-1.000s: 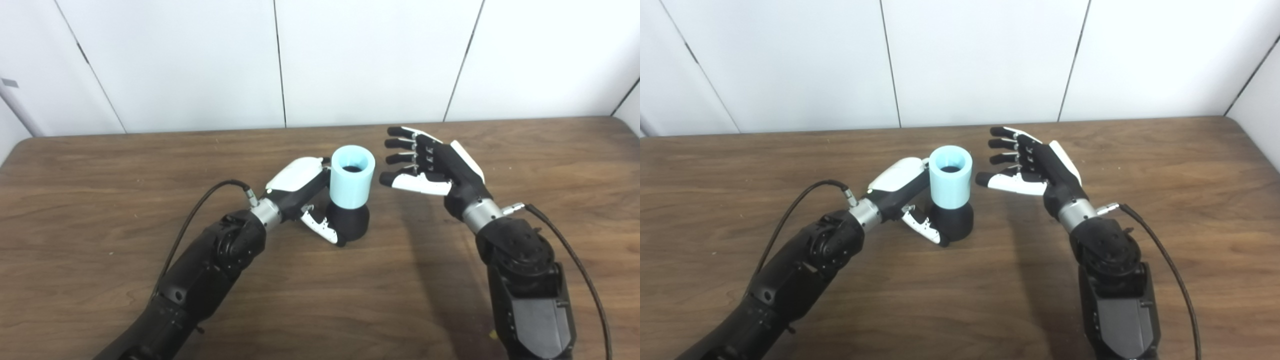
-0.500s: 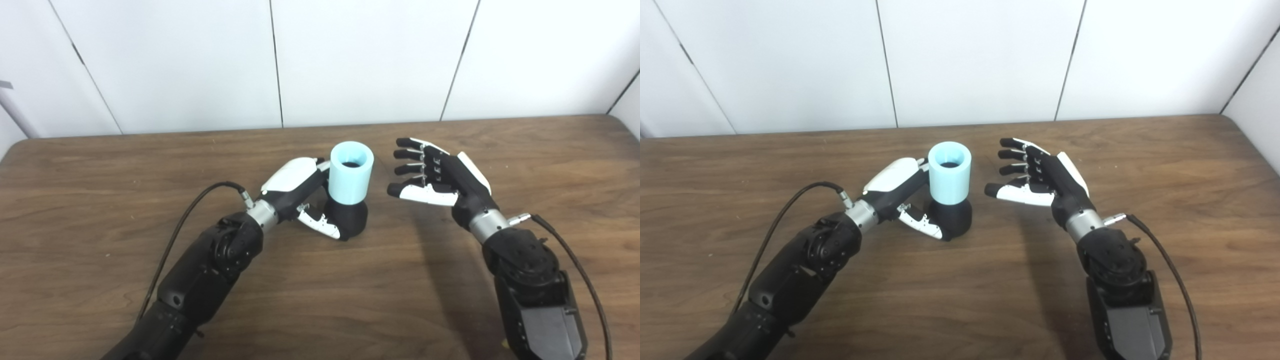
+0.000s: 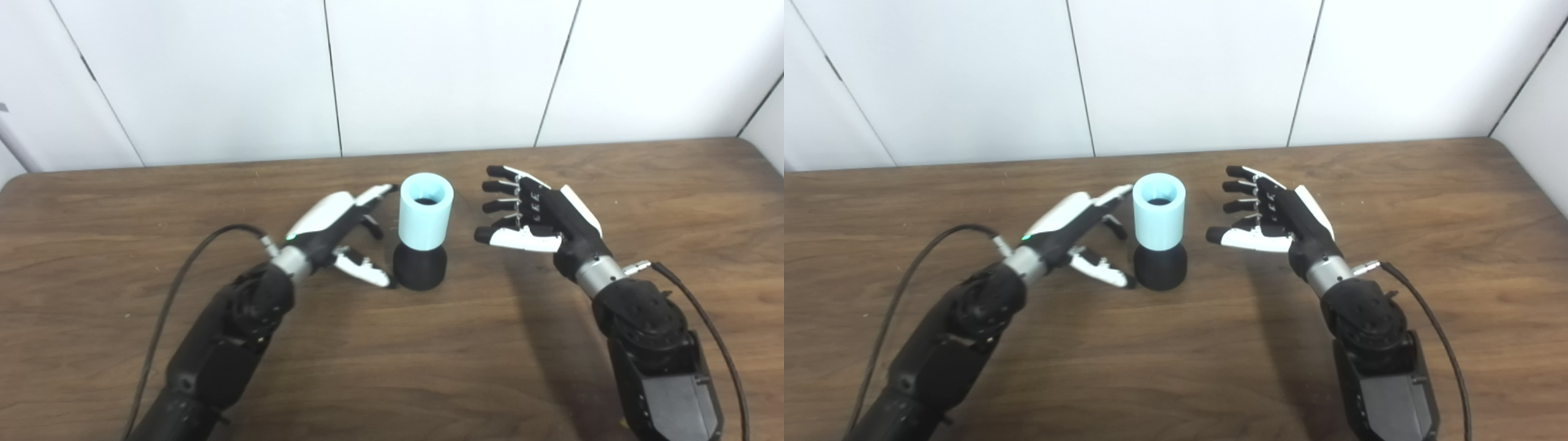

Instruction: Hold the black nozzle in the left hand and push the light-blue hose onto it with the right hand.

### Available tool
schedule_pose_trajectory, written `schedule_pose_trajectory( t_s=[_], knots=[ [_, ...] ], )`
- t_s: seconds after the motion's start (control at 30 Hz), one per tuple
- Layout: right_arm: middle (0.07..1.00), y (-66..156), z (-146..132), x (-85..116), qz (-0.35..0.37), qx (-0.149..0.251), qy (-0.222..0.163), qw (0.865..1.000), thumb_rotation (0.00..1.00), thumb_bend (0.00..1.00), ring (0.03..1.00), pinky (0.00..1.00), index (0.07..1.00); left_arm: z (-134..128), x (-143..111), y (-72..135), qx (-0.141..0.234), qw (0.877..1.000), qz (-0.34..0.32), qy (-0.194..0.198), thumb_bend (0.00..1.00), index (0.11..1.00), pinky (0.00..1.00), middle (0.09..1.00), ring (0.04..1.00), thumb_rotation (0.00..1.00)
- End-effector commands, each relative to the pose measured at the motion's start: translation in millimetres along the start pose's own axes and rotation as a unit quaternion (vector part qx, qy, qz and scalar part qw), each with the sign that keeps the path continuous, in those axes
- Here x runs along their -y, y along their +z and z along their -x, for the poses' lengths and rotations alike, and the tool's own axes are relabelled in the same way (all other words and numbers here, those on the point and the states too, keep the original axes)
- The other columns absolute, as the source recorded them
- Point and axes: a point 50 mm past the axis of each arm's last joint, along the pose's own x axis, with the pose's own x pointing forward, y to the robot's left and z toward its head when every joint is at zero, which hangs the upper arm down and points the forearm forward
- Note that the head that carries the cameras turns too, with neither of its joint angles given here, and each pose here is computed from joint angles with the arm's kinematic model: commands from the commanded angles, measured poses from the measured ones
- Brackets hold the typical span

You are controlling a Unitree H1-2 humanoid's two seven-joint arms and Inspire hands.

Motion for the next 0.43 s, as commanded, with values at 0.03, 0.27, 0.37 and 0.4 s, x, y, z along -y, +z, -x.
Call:
schedule_pose_trajectory(
  t_s=[0.03, 0.27, 0.37, 0.4],
  knots=[
    [0.815, 21.3, -4.5, 6.7, 0.008, 0.056, -0.007, 0.998, 0.23, 0.76, 0.722, 0.57, 0.859, 16.0, -32.7, -21.3, -0.028, 0.996, -0.009, 0.086, 0.84, 0.872, 0.97, 0.901, 0.946, 0.08],
    [0.807, 26.1, -1.7, 6.0, 0.018, 0.079, -0.003, 0.997, 0.11, 0.75, 0.727, 0.57, 0.853, 35.7, -38.9, -28.7, 0.0, 0.977, 0.073, 0.2, 0.65, 0.761, 0.68, 0.756, 0.791, 0.05],
    [0.796, 26.7, -1.6, 5.0, 0.01, 0.094, -0.005, 0.995, 0.06, 0.75, 0.726, 0.58, 0.831, 42.4, -36.9, -25.4, 0.008, 0.961, 0.178, 0.212, 0.63, 0.757, 0.62, 0.751, 0.746, 0.06],
    [0.792, 26.9, -1.7, 4.6, 0.003, 0.097, -0.008, 0.995, 0.05, 0.75, 0.725, 0.58, 0.825, 43.8, -35.5, -23.8, 0.011, 0.952, 0.215, 0.219, 0.63, 0.752, 0.59, 0.736, 0.712, 0.07]
  ],
)
